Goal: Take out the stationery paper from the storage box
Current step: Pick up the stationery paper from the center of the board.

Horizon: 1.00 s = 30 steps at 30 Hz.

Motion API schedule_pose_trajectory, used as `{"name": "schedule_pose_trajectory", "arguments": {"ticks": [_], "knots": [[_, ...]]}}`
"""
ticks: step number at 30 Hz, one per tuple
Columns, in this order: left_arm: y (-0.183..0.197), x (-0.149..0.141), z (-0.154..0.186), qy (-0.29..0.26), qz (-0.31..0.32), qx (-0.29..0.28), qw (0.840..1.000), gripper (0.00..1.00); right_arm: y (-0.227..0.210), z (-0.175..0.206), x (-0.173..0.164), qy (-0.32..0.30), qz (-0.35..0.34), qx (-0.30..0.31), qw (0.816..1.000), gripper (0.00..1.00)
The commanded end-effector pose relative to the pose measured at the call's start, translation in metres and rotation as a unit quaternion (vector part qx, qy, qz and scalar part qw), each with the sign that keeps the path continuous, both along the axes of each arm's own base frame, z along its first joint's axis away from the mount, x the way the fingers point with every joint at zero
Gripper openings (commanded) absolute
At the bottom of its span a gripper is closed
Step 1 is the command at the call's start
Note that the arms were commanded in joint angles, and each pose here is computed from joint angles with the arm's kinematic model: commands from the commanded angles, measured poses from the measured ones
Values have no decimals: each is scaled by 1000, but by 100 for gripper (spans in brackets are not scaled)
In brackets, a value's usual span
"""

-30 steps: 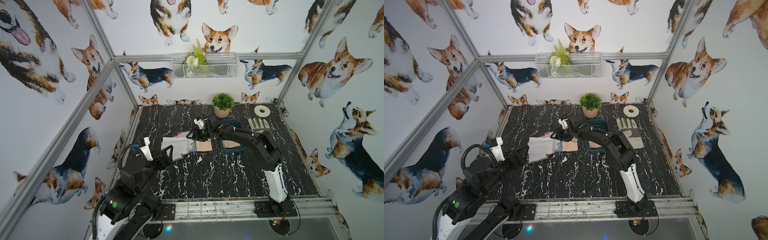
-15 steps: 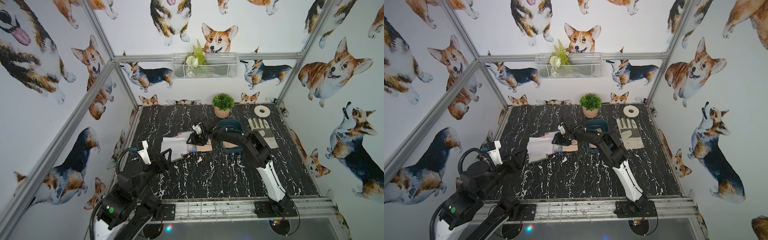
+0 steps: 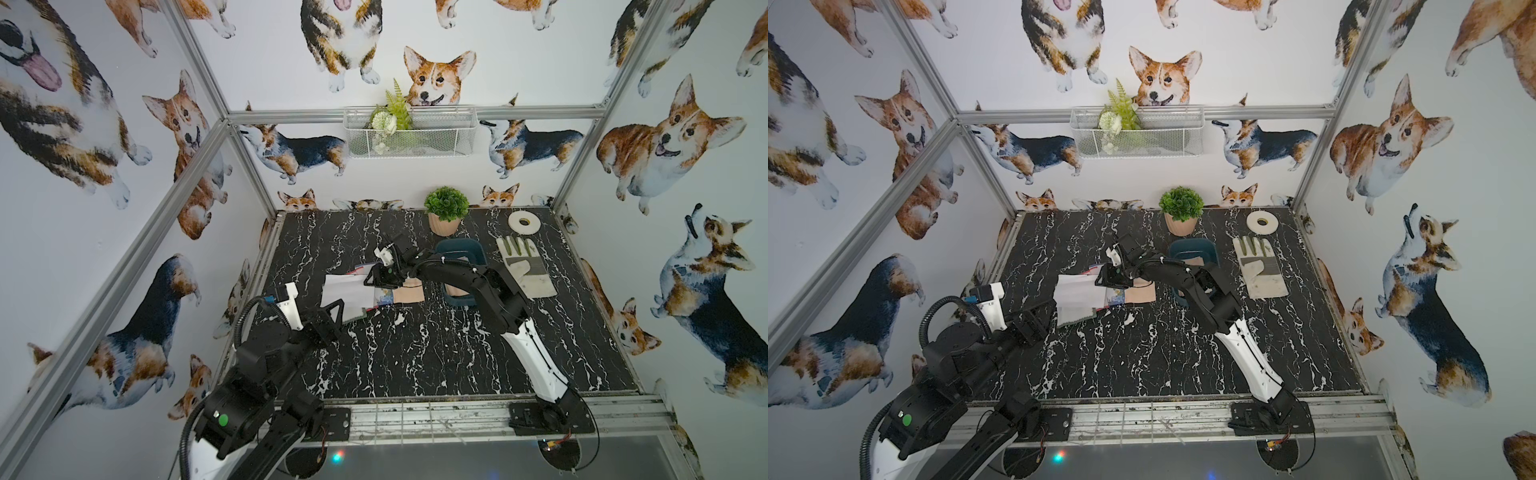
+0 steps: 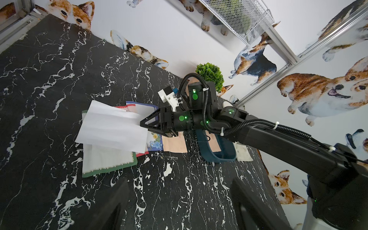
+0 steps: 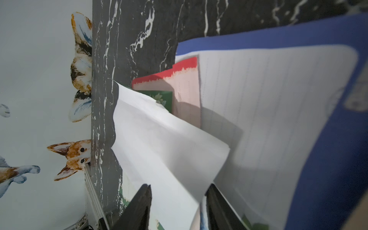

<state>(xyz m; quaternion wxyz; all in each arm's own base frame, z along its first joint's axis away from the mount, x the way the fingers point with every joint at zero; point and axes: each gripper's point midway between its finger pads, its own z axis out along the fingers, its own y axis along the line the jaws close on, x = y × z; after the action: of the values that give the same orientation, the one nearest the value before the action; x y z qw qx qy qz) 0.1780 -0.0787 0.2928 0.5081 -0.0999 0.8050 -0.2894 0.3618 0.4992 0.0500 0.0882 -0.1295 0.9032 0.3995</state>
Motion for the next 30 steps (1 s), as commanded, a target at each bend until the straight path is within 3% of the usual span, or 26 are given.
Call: {"name": "schedule_pose_trajectory", "arguments": {"ticks": [1,6,11,17,21,26,30], "knots": [[1,-1,2,-1,2,-2,1000,84,3,-5,-5,17,2,-4,1000,42],[2,-1,2,1,3,1,1000,84,2,-7,-6,17,3,-9,1000,28],[0,1,-2,5,2,2,1000,84,0,3,-7,5,6,-7,1000,0],[-3,9,-8,23,2,21,1000,85,-4,49,-6,-36,9,11,999,0],[-8,15,12,26,-2,28,999,85,-20,96,-10,-87,5,16,996,0],[-26,28,22,49,-22,18,998,85,-53,148,-24,-146,-2,11,989,0],[-57,40,34,70,-77,-7,994,88,-92,177,-41,-193,-9,-21,981,0]]}}
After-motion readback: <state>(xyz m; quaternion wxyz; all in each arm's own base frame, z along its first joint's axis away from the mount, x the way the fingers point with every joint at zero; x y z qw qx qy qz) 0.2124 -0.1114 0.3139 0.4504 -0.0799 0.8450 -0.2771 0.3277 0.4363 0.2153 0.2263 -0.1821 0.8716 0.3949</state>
